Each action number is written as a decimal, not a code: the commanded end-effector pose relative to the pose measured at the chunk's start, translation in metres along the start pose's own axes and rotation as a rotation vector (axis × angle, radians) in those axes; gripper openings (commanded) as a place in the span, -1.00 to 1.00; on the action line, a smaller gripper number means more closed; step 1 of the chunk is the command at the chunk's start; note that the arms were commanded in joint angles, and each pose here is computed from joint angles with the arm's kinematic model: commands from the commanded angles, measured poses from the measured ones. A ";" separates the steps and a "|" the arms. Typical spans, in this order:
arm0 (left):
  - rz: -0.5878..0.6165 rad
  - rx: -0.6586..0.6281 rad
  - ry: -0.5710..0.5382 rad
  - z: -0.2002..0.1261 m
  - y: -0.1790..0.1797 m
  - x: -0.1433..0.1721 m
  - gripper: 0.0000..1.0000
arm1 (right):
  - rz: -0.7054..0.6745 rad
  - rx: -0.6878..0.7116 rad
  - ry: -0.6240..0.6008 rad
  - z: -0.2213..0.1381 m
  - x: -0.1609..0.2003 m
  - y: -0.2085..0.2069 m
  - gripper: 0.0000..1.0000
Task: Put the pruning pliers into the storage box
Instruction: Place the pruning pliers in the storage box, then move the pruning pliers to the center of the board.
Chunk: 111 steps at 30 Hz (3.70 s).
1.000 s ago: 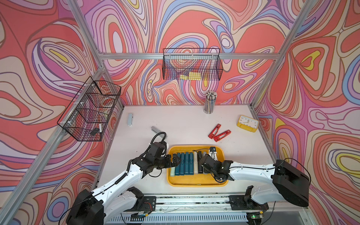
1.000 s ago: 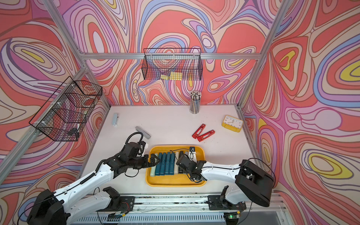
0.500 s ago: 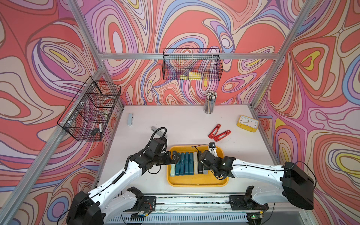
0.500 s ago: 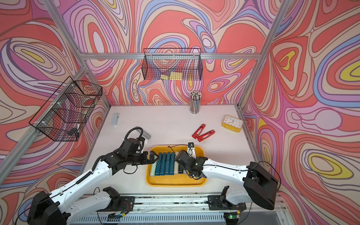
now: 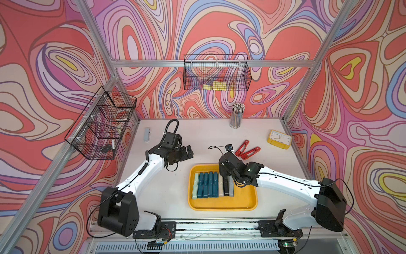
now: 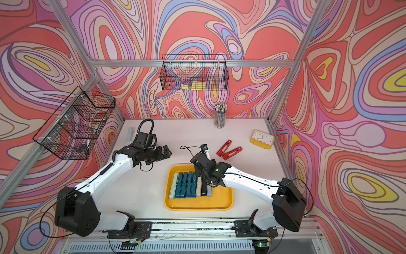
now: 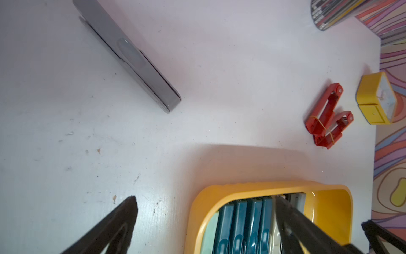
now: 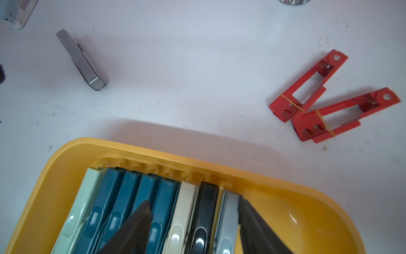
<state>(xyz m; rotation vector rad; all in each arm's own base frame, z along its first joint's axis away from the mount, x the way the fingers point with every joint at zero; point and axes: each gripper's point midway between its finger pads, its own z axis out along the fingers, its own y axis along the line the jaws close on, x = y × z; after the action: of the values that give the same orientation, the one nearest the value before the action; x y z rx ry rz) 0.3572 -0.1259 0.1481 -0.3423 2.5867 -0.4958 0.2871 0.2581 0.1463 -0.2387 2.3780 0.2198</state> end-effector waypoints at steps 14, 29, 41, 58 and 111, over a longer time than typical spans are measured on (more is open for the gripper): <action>-0.344 -0.097 0.053 0.078 0.027 -0.050 0.98 | 0.010 -0.260 0.037 0.026 -0.013 0.024 0.56; -0.446 -0.247 0.043 0.105 0.052 -0.030 0.82 | -0.005 -0.359 -0.021 0.017 -0.042 0.029 0.69; -0.451 -0.276 0.040 0.128 0.052 -0.032 0.52 | 0.016 -0.353 0.002 0.016 -0.031 0.017 0.72; -0.432 -0.262 0.084 0.138 0.043 -0.020 -0.51 | 0.027 -0.365 0.029 0.022 -0.023 0.017 0.73; -0.002 -0.280 0.204 0.194 -0.119 0.023 -0.44 | 0.239 -0.144 0.025 -0.002 0.004 -0.097 0.83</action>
<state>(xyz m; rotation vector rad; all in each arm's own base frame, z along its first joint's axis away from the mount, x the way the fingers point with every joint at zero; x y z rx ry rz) 0.4595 -0.2950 0.0375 -0.4251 2.8251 -0.2045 0.3039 0.1637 0.1401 -0.0307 2.4109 0.4963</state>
